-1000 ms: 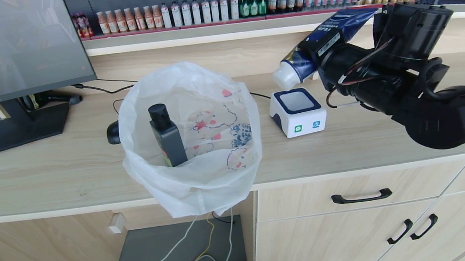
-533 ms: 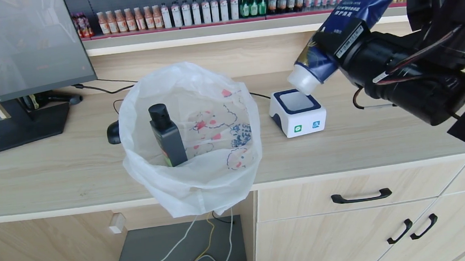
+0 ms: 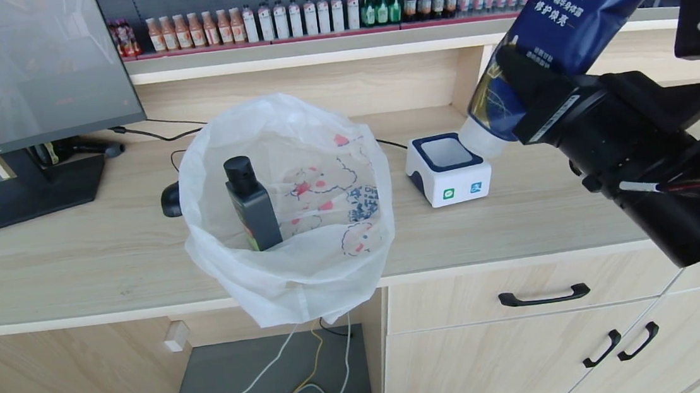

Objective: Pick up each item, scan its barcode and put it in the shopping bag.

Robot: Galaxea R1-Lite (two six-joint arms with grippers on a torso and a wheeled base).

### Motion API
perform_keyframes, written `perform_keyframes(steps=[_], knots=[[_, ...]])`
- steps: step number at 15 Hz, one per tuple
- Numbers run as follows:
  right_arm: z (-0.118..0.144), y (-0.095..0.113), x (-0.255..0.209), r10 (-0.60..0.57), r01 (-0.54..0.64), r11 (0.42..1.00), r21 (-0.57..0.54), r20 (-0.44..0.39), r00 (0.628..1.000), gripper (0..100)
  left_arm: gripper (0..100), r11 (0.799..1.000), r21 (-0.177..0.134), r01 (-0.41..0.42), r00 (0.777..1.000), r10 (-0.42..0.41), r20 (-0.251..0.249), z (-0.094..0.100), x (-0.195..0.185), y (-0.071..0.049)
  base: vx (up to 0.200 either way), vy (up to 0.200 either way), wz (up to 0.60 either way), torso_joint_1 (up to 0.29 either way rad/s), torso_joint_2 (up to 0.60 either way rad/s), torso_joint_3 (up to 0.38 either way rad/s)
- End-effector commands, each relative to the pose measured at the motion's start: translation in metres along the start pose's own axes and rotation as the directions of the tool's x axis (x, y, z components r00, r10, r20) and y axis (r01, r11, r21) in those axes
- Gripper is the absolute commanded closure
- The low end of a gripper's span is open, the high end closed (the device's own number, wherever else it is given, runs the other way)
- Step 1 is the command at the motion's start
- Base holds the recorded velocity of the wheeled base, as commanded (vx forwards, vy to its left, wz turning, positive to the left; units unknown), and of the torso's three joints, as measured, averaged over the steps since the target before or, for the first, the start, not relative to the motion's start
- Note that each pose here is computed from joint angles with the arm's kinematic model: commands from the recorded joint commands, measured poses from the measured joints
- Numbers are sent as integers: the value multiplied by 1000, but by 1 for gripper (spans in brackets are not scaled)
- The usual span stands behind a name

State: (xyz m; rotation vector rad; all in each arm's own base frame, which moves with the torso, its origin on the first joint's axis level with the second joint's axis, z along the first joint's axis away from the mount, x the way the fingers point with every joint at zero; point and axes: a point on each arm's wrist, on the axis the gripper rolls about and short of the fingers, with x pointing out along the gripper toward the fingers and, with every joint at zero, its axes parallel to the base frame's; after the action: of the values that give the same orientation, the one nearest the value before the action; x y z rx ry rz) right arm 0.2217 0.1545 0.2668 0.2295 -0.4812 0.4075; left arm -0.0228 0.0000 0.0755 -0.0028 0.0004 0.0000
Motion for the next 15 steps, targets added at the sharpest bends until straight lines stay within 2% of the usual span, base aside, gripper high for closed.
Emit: perform_keyframes(steps=[1, 3, 5, 12, 15], knots=[[-6, 0, -5, 11, -11, 998, -59, -7, 1000, 100, 0, 1000, 0, 2, 1000, -2, 0, 0, 0, 0, 0, 0, 0, 0, 0, 0], [-2, 1, -6, 18, -12, 991, -132, 44, 999, 100, 0, 1000, 0, 0, 1000, 0, 0, 0, 0, 0, 0, 0, 0, 0, 0, 0], [-3, 0, -10, 45, -33, 988, -150, 73, 996, 100, 0, 1000, -2, 0, 1000, 0, 0, 0, 0, 0, 0, 0, 0, 0, 0, 0], [-21, -12, -8, 4, 1, 985, -172, 29, 1000, 100, 0, 1000, 0, 0, 1000, 0, 0, 0, 0, 0, 0, 0, 0, 0, 0, 0], [-19, -12, -10, 4, 2, 987, -162, 32, 999, 100, 0, 1000, -2, 0, 1000, 0, 0, 0, 0, 0, 0, 200, 0, 4, 2, 4]])
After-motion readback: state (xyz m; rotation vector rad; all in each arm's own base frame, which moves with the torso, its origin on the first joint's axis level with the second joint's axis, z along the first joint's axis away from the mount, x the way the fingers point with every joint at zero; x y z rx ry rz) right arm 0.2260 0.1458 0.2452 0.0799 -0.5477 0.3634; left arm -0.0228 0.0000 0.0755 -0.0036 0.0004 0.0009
